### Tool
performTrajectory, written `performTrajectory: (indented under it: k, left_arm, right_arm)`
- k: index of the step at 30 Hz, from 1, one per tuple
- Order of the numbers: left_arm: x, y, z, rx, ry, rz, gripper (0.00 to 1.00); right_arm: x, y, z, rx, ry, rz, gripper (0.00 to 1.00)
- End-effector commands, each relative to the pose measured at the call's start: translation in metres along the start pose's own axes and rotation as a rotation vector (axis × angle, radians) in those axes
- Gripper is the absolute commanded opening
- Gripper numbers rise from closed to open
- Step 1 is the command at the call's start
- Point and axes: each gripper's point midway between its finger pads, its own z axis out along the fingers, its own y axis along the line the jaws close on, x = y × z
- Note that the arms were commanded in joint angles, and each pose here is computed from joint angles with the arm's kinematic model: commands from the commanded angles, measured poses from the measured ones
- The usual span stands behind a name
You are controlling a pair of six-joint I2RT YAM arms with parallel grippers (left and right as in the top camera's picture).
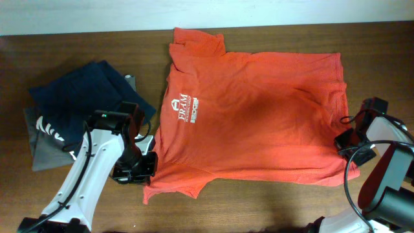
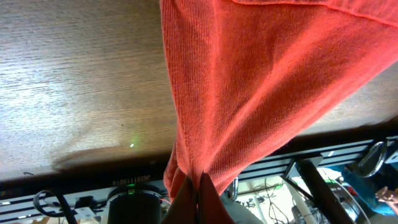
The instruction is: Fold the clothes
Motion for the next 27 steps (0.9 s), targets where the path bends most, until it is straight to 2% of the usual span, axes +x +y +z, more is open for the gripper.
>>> performTrajectory:
  k: [1,7,9,10,12,14,18,19,21,23,25,27]
  left_arm:
    - [-0.001,0.004,-0.007,-0.02,-0.031,-0.008,0.01]
    - [-0.002,0.004,-0.007,-0.02,-0.036,-0.008,0.02]
    - [-0.002,0.004,-0.007,-0.019,-0.036,-0.008,0.2]
    - [-0.003,0.004,-0.007,-0.019,-0.036,-0.008,0.24]
    - [-0.005,0.003,-0.007,-0.018,-0.044,-0.006,0.34]
    - [-0.008,0.001,-0.007,-0.008,-0.058,-0.003,0.35]
    - [-0.015,-0.001,-0.007,0.005,-0.084,0.003,0.36]
    - [-0.016,-0.001,-0.008,0.006,-0.089,0.004,0.39]
    - [-0.023,-0.002,-0.008,0.01,-0.118,0.01,0.57]
    - [-0.038,-0.005,-0.011,0.017,-0.18,0.023,0.64]
    - [-0.058,-0.007,-0.015,0.025,-0.261,0.04,0.68]
    - [-0.08,-0.011,-0.021,0.035,-0.355,0.058,0.69]
  right_arm:
    - [-0.011,-0.018,0.007,0.061,-0.013,0.069,0.09]
    - [-0.023,-0.037,0.013,-0.003,0.023,0.19,0.08]
    - [-0.029,-0.051,0.015,-0.004,0.03,0.244,0.07]
    - [-0.031,-0.051,0.016,-0.035,0.04,0.26,0.07]
    - [-0.034,-0.034,0.013,-0.188,0.072,0.179,0.08]
    - [-0.035,-0.018,0.003,-0.316,0.091,0.121,0.14]
    - [-0.042,-0.008,-0.013,-0.389,0.061,0.09,0.15]
    - [-0.044,-0.005,-0.018,-0.411,0.051,0.087,0.15]
    - [-0.051,0.001,-0.027,-0.451,0.029,0.082,0.15]
    - [-0.056,0.02,-0.042,-0.571,0.001,0.01,0.15]
    - [-0.055,0.052,-0.068,-0.787,-0.036,-0.137,0.18]
    - [-0.048,0.075,-0.088,-0.926,-0.041,-0.227,0.2]
